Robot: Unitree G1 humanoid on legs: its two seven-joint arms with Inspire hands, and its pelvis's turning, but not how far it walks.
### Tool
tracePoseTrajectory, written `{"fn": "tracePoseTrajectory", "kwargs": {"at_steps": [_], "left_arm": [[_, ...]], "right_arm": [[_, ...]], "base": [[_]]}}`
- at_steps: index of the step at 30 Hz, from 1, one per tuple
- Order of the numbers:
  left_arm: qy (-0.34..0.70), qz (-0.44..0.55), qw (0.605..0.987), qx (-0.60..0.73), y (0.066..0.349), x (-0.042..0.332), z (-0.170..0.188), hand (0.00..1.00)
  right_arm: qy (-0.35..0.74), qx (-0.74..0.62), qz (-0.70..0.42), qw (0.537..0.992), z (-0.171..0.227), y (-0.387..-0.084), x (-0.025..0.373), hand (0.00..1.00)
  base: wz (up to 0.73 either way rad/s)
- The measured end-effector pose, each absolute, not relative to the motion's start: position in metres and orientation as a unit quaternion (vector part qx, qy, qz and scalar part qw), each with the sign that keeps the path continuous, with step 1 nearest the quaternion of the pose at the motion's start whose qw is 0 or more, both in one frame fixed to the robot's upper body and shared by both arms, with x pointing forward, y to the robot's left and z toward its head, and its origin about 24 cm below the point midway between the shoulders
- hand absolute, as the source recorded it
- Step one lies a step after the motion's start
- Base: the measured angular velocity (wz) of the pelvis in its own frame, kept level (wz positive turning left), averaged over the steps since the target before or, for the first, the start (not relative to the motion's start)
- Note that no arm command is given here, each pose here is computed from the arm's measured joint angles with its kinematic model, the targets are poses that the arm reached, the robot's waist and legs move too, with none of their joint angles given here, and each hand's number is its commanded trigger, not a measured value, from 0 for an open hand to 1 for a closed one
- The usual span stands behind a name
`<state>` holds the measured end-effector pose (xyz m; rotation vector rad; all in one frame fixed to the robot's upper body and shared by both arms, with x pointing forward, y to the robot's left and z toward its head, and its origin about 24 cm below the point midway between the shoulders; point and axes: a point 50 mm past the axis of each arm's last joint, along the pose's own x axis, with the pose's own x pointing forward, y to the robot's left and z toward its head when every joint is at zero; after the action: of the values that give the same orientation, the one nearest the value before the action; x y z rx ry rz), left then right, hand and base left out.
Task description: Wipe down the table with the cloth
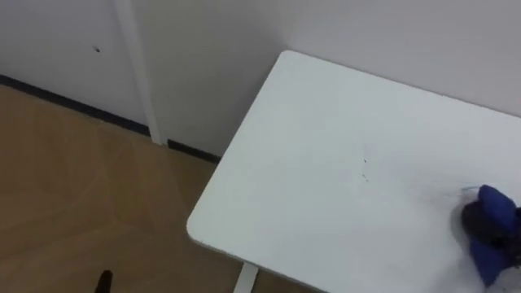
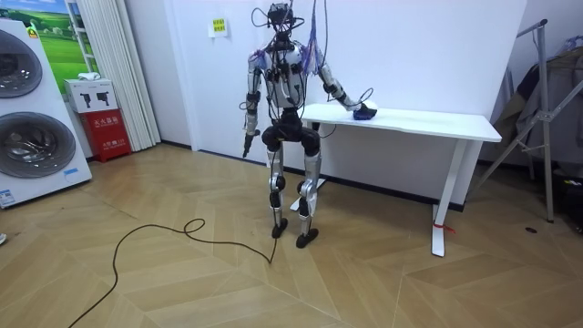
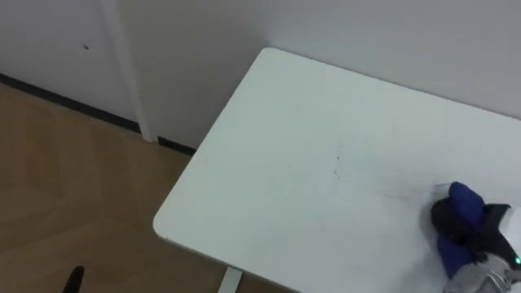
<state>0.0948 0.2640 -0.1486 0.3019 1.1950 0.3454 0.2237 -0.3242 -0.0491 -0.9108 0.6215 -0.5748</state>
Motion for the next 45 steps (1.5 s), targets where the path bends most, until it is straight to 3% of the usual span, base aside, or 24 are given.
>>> {"fn": "tracePoseTrajectory", "kwargs": {"at_steps": [1, 4, 6, 8, 11, 17, 20, 24, 28, 31, 34, 36, 38, 41, 45], "left_arm": [[0.558, 0.153, 0.803, 0.142, 0.261, 0.099, -0.149, 0.00], [0.546, 0.122, 0.817, 0.136, 0.242, 0.127, -0.148, 0.00], [0.529, 0.106, 0.834, 0.114, 0.229, 0.150, -0.144, 0.00], [0.516, 0.096, 0.845, 0.101, 0.219, 0.162, -0.142, 0.00], [0.533, 0.086, 0.835, 0.109, 0.220, 0.147, -0.147, 0.00], [0.576, 0.138, 0.796, 0.123, 0.258, 0.094, -0.152, 0.00], [0.573, 0.150, 0.795, 0.128, 0.266, 0.094, -0.150, 0.00], [0.566, 0.168, 0.797, 0.126, 0.270, 0.096, -0.148, 0.00], [0.551, 0.154, 0.809, 0.133, 0.265, 0.111, -0.145, 0.00], [0.544, 0.129, 0.820, 0.122, 0.246, 0.125, -0.148, 0.00], [0.554, 0.112, 0.817, 0.117, 0.232, 0.121, -0.153, 0.00], [0.557, 0.116, 0.814, 0.120, 0.237, 0.108, -0.155, 0.00], [0.554, 0.122, 0.813, 0.130, 0.245, 0.097, -0.154, 0.00], [0.593, 0.128, 0.773, 0.185, 0.269, 0.046, -0.154, 0.00], [0.635, 0.124, 0.736, 0.200, 0.280, -0.008, -0.149, 0.00]], "right_arm": [[0.282, -0.436, -0.255, 0.816, -0.045, -0.317, 0.234, 1.00], [0.202, -0.488, -0.141, 0.838, -0.019, -0.252, 0.296, 1.00], [0.124, -0.516, -0.044, 0.847, 0.006, -0.187, 0.335, 1.00], [0.085, -0.524, -0.010, 0.848, 0.023, -0.168, 0.351, 1.00], [0.095, -0.516, -0.012, 0.851, 0.026, -0.174, 0.356, 1.00], [0.173, -0.470, -0.095, 0.860, -0.015, -0.250, 0.307, 1.00], [0.217, -0.462, -0.145, 0.848, -0.029, -0.289, 0.274, 1.00], [0.266, -0.450, -0.182, 0.833, -0.050, -0.310, 0.236, 1.00], [0.269, -0.447, -0.183, 0.833, -0.050, -0.308, 0.238, 1.00], [0.261, -0.460, -0.164, 0.833, -0.044, -0.288, 0.259, 1.00], [0.218, -0.496, -0.088, 0.836, -0.031, -0.241, 0.292, 1.00], [0.151, -0.513, -0.008, 0.845, -0.017, -0.190, 0.313, 1.00], [0.109, -0.512, 0.022, 0.852, -0.003, -0.176, 0.326, 1.00], [0.108, -0.510, 0.008, 0.853, 0.003, -0.189, 0.330, 1.00], [0.180, -0.479, -0.076, 0.856, -0.025, -0.259, 0.288, 1.00]], "base": [[-0.65], [-0.55], [-0.09], [0.42], [0.53], [0.47], [0.15], [-0.08], [-0.44], [-0.54], [-0.75], [-0.14], [0.47], [0.56], [0.77]]}}
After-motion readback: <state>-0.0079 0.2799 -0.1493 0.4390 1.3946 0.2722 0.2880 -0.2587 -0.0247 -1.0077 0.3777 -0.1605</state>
